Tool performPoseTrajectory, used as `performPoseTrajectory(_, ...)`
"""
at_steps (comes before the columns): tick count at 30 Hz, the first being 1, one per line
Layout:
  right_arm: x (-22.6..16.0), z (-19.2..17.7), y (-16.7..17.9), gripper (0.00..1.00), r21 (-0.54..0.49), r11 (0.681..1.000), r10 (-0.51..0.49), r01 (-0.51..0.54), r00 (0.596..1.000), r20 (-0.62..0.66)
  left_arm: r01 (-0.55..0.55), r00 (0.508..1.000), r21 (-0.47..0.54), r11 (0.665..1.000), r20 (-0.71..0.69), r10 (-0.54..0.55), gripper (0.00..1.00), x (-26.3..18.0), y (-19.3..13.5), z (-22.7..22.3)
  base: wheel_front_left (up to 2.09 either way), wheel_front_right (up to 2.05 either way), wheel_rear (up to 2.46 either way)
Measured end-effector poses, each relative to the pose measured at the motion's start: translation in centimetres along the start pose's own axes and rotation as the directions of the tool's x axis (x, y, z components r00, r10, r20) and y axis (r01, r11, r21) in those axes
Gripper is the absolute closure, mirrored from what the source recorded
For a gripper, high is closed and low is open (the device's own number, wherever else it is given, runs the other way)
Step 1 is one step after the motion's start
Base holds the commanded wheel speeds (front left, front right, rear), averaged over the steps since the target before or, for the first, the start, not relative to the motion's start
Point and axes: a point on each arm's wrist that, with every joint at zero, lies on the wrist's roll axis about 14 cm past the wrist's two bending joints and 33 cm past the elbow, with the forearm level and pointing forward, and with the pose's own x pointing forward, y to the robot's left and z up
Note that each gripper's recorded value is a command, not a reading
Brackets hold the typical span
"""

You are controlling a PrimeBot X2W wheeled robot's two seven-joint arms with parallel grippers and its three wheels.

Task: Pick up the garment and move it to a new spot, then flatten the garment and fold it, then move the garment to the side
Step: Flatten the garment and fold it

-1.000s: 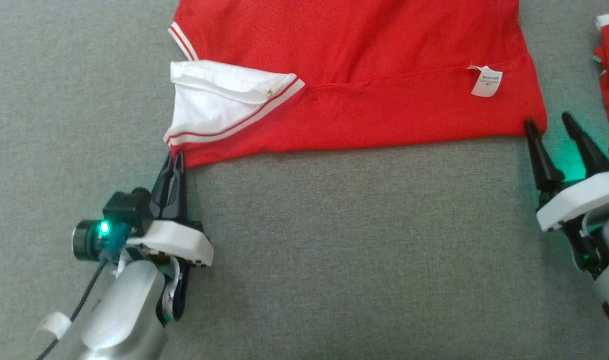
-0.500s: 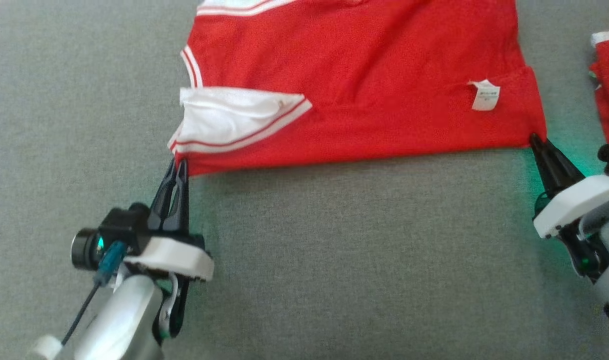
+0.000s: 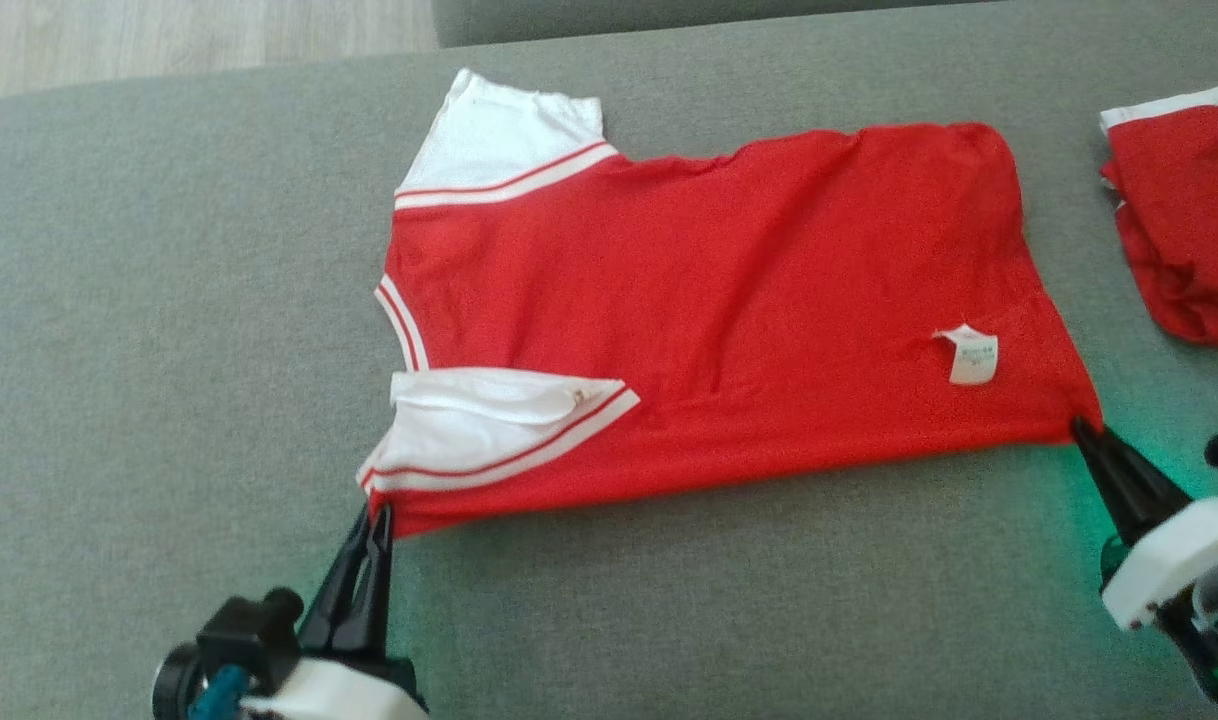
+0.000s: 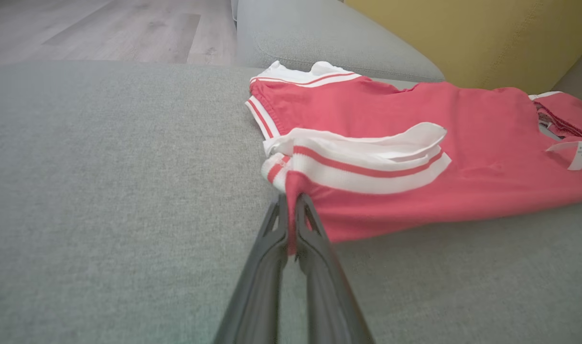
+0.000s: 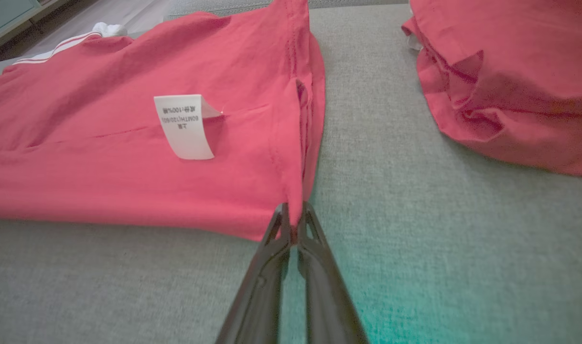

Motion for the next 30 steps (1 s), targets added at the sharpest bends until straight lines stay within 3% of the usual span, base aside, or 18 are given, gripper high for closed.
performPoseTrajectory(8, -2.5, -1.5, -0.4, 1.00, 0.025, 0.999, -0.023, 0.024, 1.000, -0.009, 0.010, 0.998, -0.030, 0.999, -0.067, -0.012, 1.00, -1.7, -1.3, -1.7, 0.00, 0.00, 0.00)
performPoseTrajectory(9, -2.6, -1.6, -0.4, 0.96, 0.025, 0.999, -0.027, 0.027, 1.000, -0.010, 0.011, 0.997, -0.029, 1.000, -0.075, -0.013, 1.00, -1.8, -1.3, -1.8, 0.00, 0.00, 0.00)
performPoseTrajectory(10, -2.6, -1.6, -0.4, 0.43, 0.025, 0.999, -0.029, 0.029, 1.000, -0.011, 0.013, 0.997, -0.028, 1.000, -0.080, -0.015, 1.00, -1.8, -1.4, -1.9, 0.00, 0.00, 0.00)
performPoseTrajectory(11, -2.7, -1.6, -0.3, 0.00, 0.025, 0.999, -0.029, 0.029, 1.000, -0.010, 0.012, 0.997, -0.027, 1.000, -0.082, -0.015, 0.94, -1.9, -1.4, -1.9, 0.00, 0.00, 0.00)
performPoseTrajectory(12, -2.7, -1.6, -0.2, 0.00, 0.023, 0.999, -0.028, 0.029, 1.000, -0.009, 0.008, 0.996, -0.031, 0.999, -0.091, -0.011, 0.60, -1.9, -1.3, -2.1, 0.00, 0.00, 0.00)
performPoseTrajectory(13, -2.7, -1.6, -0.3, 0.00, 0.022, 0.999, -0.033, 0.033, 0.999, -0.006, 0.006, 0.995, -0.028, 1.000, -0.104, -0.009, 0.00, -1.9, -1.2, -2.3, 0.00, 0.00, 0.00)
performPoseTrajectory(18, -2.6, -0.4, -1.0, 0.00, 0.008, 0.998, -0.055, 0.055, 0.998, 0.034, 0.010, 0.993, -0.005, 1.000, -0.119, -0.011, 0.00, -1.4, -1.0, -2.4, 0.00, 0.00, 0.00)
performPoseTrajectory(23, -2.2, 1.8, -2.0, 0.00, -0.003, 0.997, -0.080, 0.080, 0.991, 0.106, 0.064, 0.997, 0.075, 0.995, -0.043, -0.061, 0.00, 1.6, -1.0, 1.3, 0.00, 0.00, 0.00)
performPoseTrajectory(26, -1.4, 2.4, -1.9, 0.00, -0.010, 0.997, -0.079, 0.081, 0.989, 0.123, 0.124, 0.991, 0.172, 0.977, 0.022, -0.129, 0.00, 4.9, -1.1, 5.7, 0.00, 0.00, 0.00)
performPoseTrajectory(30, 0.3, 3.3, -1.3, 0.00, -0.028, 0.998, -0.056, 0.060, 0.988, 0.141, 0.233, 0.964, 0.291, 0.928, 0.057, -0.260, 0.00, 9.9, -2.4, 11.7, 0.00, 0.00, 0.00)
